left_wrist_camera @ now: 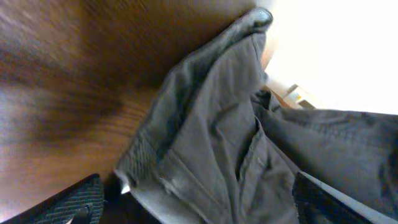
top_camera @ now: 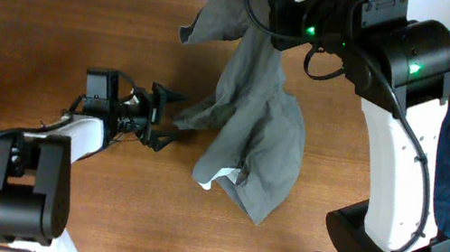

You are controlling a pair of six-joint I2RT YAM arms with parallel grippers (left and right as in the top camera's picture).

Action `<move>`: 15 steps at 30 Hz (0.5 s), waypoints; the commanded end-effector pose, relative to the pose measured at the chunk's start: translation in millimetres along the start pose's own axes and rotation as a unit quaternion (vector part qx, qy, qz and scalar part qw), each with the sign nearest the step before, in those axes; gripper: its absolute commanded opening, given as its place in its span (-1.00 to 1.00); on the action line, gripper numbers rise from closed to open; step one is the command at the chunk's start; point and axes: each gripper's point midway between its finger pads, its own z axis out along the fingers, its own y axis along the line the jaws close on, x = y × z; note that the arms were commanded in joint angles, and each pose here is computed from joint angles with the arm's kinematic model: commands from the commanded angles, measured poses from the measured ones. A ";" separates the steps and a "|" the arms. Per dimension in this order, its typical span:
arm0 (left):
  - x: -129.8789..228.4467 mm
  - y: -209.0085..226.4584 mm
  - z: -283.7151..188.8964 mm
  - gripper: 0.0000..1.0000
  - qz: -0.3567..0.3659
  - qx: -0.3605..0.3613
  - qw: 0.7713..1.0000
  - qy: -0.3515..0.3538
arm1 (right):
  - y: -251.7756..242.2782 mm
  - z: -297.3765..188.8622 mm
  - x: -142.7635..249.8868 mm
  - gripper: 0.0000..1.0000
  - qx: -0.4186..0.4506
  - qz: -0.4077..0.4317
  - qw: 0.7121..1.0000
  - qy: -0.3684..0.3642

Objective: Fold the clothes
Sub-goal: 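Grasp the hanging garment's left edge with the left gripper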

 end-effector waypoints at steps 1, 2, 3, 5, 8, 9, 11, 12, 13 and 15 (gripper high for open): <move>-4.9 4.1 7.1 0.87 -0.007 0.001 1.000 0.007 | 0.3 -17.0 -9.2 -0.87 0.003 0.016 1.000 -0.023; -5.7 3.3 7.8 0.87 -0.003 0.003 1.000 0.007 | 0.3 -17.0 -9.0 -0.87 0.003 0.020 1.000 -0.022; -6.8 1.7 8.2 0.86 0.002 0.006 1.000 0.006 | 0.9 -17.0 -8.5 -0.87 0.001 0.020 1.000 -0.021; -9.2 -5.8 8.2 0.67 0.022 0.019 1.000 0.002 | 0.9 -16.9 -6.5 -0.88 0.001 0.021 1.000 -0.017; -12.2 -11.0 7.9 0.48 0.035 0.027 0.999 -0.006 | 1.0 -16.7 -4.7 -0.88 0.000 0.034 0.999 -0.013; -13.4 -10.8 7.9 0.41 0.035 0.026 0.999 -0.010 | 2.6 -16.7 -4.3 -0.87 -0.004 0.034 0.999 -0.012; -12.5 -10.6 8.3 0.40 0.033 0.026 0.999 -0.008 | 4.1 -16.7 -3.3 -0.88 -0.008 0.034 0.999 -0.010; -11.4 -10.9 8.2 0.40 0.033 0.027 0.999 -0.005 | 4.0 -16.7 -2.7 -0.87 -0.008 0.034 0.999 -0.009; -10.0 -10.9 8.9 0.40 0.034 0.026 0.999 -0.002 | 4.0 -16.7 -2.1 -0.87 -0.008 0.035 0.999 -0.008; -5.6 -10.2 12.4 0.40 0.036 0.023 0.999 0.005 | 4.0 -16.7 -0.9 -0.87 -0.008 0.035 0.999 -0.005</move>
